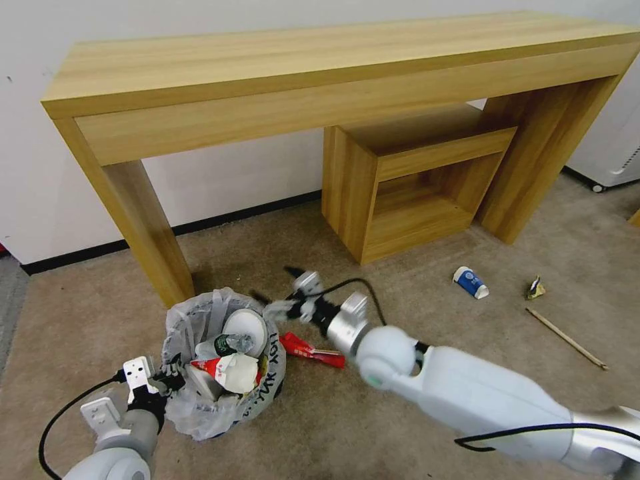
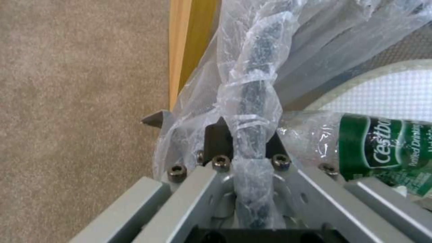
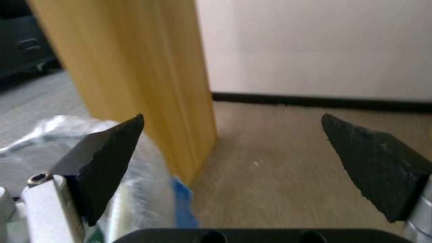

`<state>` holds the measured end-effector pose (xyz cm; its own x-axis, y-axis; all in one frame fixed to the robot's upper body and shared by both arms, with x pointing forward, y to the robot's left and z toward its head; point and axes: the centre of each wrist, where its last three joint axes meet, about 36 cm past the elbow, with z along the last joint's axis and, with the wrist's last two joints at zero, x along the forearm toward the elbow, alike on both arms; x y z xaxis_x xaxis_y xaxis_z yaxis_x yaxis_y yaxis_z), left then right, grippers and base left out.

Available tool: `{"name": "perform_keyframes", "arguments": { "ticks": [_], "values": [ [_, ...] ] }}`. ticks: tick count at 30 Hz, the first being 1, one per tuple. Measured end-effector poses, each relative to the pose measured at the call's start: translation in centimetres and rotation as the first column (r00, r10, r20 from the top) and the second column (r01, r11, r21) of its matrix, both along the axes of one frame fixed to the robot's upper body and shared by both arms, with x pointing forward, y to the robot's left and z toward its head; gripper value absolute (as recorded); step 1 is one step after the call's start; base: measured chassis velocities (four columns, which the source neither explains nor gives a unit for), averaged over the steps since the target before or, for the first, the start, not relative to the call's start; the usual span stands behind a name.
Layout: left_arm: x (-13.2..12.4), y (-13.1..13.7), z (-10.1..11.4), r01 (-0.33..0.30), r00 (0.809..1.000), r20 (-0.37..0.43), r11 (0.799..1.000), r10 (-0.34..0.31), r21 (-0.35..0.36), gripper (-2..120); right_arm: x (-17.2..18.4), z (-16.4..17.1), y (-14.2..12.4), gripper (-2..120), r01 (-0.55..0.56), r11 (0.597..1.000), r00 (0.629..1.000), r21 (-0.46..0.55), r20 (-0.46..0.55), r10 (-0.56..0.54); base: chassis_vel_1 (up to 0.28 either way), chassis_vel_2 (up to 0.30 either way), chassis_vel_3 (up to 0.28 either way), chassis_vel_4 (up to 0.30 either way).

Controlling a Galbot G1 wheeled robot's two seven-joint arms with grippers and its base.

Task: Pick up the trash bin and place the garbage on the floor into it.

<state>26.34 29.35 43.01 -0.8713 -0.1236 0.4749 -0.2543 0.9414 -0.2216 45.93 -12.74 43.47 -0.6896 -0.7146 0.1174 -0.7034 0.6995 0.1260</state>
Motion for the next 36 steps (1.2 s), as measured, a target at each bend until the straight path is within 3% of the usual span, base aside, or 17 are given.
{"name": "perform_keyframes", "arguments": {
  "ticks": [4, 8, 16, 19, 23, 31, 36],
  "values": [
    [0.2, 0.0, -0.2, 0.001, 1.0, -0.001, 1.0, -0.001, -0.002, 0, 1.8, -0.8, -2.6, 100, -0.029, 1.0, 0.999, -0.004, -0.042, 0.029, 0.0, 0.0, 0.0, 0.0],
    [0.6, -0.1, -0.4, 0.005, 1.0, -0.001, 1.0, -0.005, -0.006, 0, 3.9, -4.0, -6.5, 100, -0.126, 0.992, 0.992, -0.015, -0.032, 0.125, 0.0, 0.0, 0.0, 0.0],
    [0.6, -0.2, -0.5, 0.008, 1.0, -0.002, 1.0, -0.008, -0.011, 0, 5.0, -9.8, -9.2, 99, -0.189, 0.977, 0.982, -0.097, -0.029, 0.187, 0.0, 0.0, 0.0, 0.0],
    [0.5, -0.2, -0.5, 0.006, 1.0, -0.005, 1.0, -0.006, -0.01, 0, 5.4, -11.8, -9.7, 92, -0.195, 0.967, 0.981, -0.162, -0.037, 0.191, 0.0, 0.0, 0.0, 0.0],
    [0.3, -0.3, -0.2, 0.003, 1.0, 0.005, 1.0, -0.003, -0.009, 0, 6.4, -15.9, -11.0, 84, -0.18, 0.928, 0.984, -0.325, -0.072, 0.165, 0.0, 0.0, 0.0, 0.0],
    [0.2, -0.3, -0.1, -0.001, 1.0, 0.012, 1.0, 0.001, -0.01, 0, 6.6, -19.7, -10.0, 80, -0.193, 0.874, 0.98, -0.446, -0.125, 0.153, 0.0, 0.0, 0.0, 0.0],
    [0.2, -0.3, -0.1, -0.002, 1.0, 0.019, 1.0, 0.003, -0.012, 0, 6.7, -21.8, -6.3, 80, -0.228, 0.855, 0.973, -0.465, -0.145, 0.18, 0.0, 0.0, 0.0, 0.0]
  ]
}}
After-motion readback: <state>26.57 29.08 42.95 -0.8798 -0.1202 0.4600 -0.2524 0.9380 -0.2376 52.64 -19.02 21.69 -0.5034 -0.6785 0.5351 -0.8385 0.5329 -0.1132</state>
